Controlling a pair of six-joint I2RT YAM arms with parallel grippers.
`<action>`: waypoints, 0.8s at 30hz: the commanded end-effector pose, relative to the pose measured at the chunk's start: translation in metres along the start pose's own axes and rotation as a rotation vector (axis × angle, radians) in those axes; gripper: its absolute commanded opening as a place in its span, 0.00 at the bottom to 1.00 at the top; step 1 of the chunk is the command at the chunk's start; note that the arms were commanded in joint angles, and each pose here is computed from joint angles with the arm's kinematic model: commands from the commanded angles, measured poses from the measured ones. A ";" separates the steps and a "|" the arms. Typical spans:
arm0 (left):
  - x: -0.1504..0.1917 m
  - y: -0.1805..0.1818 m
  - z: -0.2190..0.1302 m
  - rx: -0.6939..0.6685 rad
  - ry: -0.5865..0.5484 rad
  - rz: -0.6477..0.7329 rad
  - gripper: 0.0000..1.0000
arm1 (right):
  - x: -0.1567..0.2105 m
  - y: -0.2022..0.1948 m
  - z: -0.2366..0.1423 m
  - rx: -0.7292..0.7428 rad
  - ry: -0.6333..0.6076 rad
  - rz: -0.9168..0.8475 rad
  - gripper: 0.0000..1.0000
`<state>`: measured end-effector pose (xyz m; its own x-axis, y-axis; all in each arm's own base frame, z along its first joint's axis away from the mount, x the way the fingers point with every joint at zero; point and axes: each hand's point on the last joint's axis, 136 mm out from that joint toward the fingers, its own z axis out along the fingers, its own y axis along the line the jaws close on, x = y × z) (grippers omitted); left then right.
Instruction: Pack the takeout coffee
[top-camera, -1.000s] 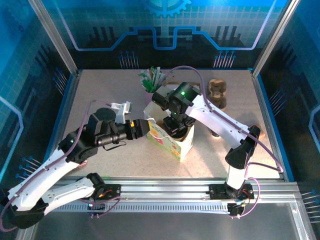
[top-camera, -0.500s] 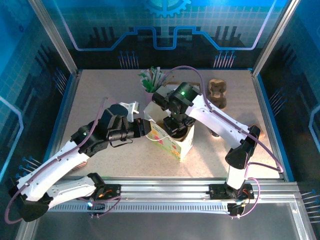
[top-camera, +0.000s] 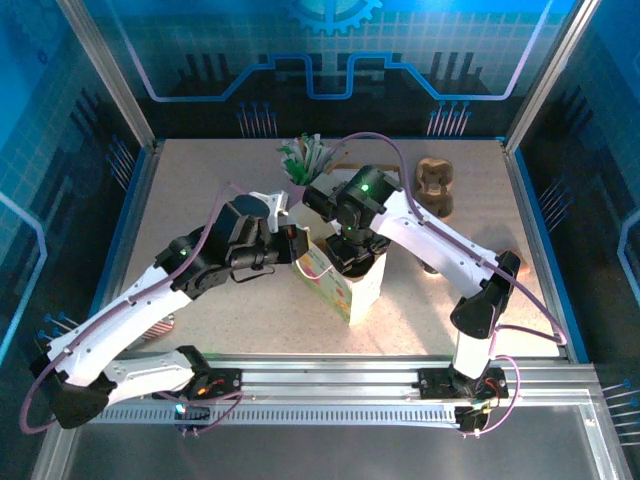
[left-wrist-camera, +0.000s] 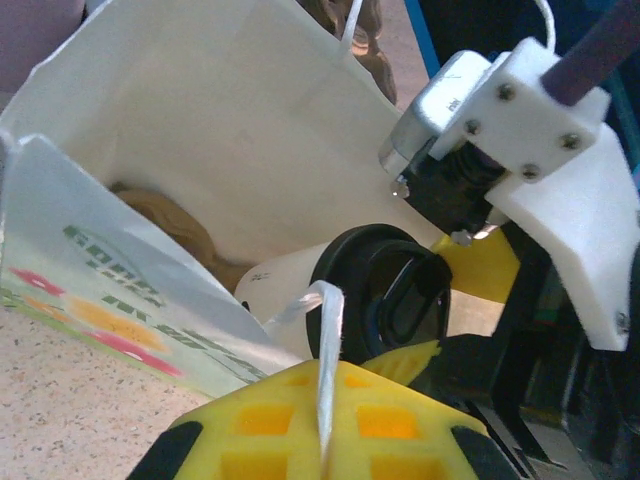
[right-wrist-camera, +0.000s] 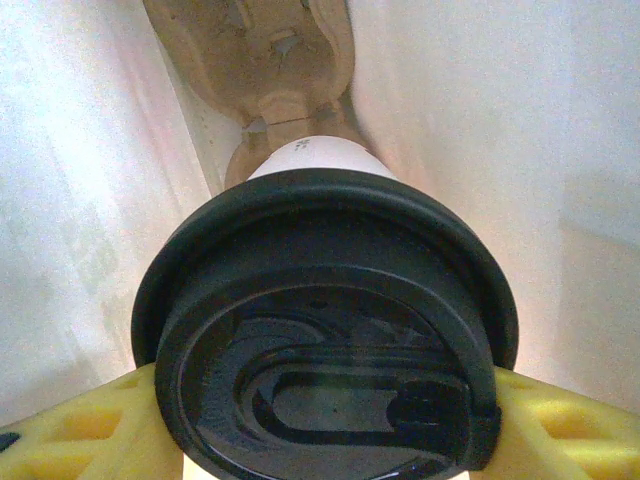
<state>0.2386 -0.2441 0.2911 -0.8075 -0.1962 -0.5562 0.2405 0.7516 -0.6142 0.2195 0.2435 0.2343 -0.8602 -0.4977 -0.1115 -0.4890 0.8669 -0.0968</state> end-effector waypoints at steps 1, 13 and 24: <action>-0.012 -0.004 -0.006 -0.001 -0.042 0.050 0.00 | 0.035 -0.011 -0.006 0.061 0.130 -0.035 0.49; -0.029 0.003 -0.013 0.018 -0.096 0.120 0.00 | 0.030 -0.002 0.002 0.043 0.160 -0.037 0.48; -0.031 0.002 -0.028 0.023 -0.125 0.179 0.14 | 0.027 -0.001 0.009 0.057 0.178 -0.035 0.49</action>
<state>0.2545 -0.2254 0.3052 -0.7247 -0.1431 -0.6741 0.3390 0.7776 -0.5295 0.2225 0.2514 0.2231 -0.8607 -0.5029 -0.0796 -0.4948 0.8630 -0.1021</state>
